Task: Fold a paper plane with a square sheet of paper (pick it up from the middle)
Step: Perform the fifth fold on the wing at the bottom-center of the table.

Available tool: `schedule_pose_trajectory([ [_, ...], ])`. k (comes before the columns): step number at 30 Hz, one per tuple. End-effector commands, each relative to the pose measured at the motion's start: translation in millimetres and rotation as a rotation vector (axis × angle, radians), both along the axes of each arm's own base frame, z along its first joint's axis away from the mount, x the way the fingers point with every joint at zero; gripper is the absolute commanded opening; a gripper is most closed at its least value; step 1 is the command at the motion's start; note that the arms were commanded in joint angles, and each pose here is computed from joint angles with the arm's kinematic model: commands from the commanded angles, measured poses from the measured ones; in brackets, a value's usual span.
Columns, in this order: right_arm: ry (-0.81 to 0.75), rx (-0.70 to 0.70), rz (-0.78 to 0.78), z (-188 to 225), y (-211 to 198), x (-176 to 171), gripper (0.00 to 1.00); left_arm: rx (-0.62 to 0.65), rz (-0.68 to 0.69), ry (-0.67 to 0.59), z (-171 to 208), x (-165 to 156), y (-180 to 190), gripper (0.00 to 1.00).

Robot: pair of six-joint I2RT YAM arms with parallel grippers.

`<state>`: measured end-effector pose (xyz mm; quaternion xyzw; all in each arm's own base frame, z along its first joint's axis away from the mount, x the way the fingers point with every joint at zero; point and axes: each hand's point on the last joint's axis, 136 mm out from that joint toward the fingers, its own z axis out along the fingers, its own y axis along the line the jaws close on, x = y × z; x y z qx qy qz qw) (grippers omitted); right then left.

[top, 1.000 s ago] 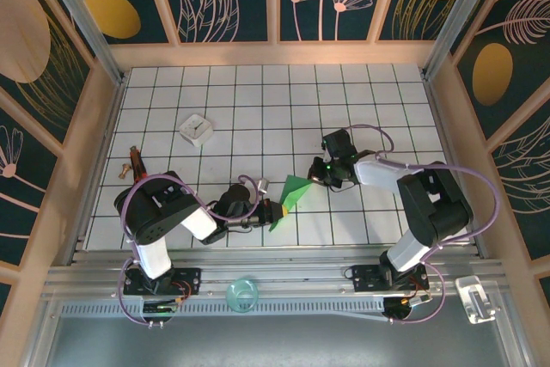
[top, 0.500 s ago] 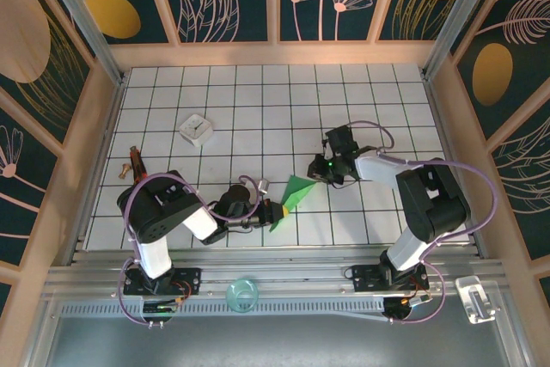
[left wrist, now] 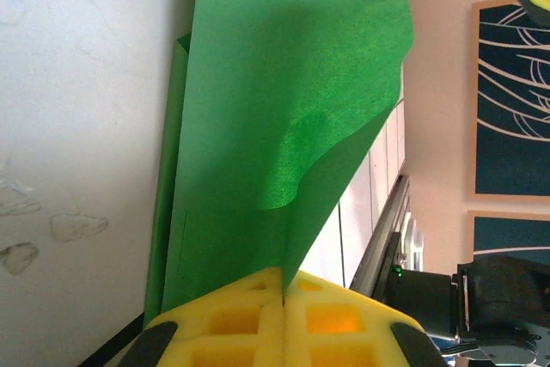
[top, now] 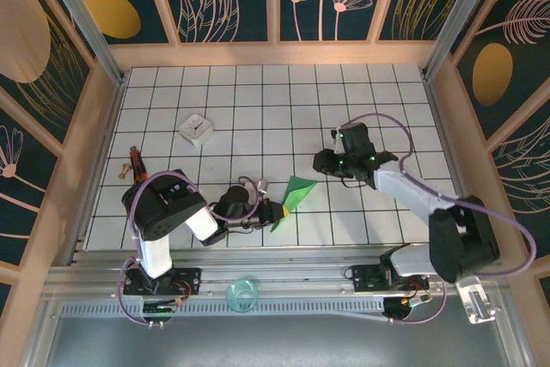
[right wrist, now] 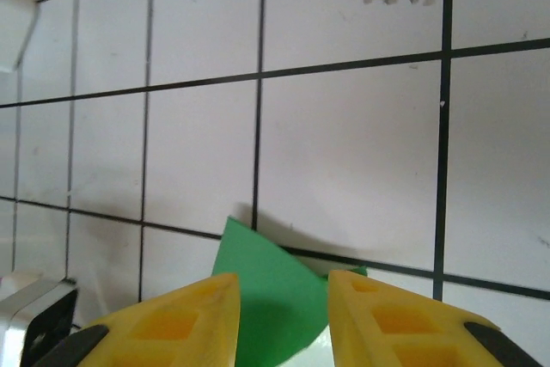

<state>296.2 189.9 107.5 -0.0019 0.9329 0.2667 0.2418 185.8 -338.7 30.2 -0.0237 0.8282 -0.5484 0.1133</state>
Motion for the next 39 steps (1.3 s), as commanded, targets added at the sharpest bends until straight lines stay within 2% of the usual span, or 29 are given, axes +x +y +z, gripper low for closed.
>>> schedule_pose_trajectory([
  [1,-0.049,-0.006,0.096,1,13,-21,0.30,-0.030,0.007,0.018,1,-1,1,0.00],
  [8,-0.063,0.056,0.248,-10,58,-48,0.20,-0.016,0.031,0.066,-7,-2,5,0.00],
  [16,-0.035,0.069,0.314,-28,79,-53,0.12,-0.029,0.041,0.147,-15,-7,5,0.00],
  [23,0.001,0.065,0.323,-45,80,-56,0.08,-0.001,0.052,0.179,-23,-9,8,0.00],
  [39,0.058,-0.002,0.264,-79,61,-51,0.07,0.047,0.055,0.234,-37,-12,11,0.00],
])
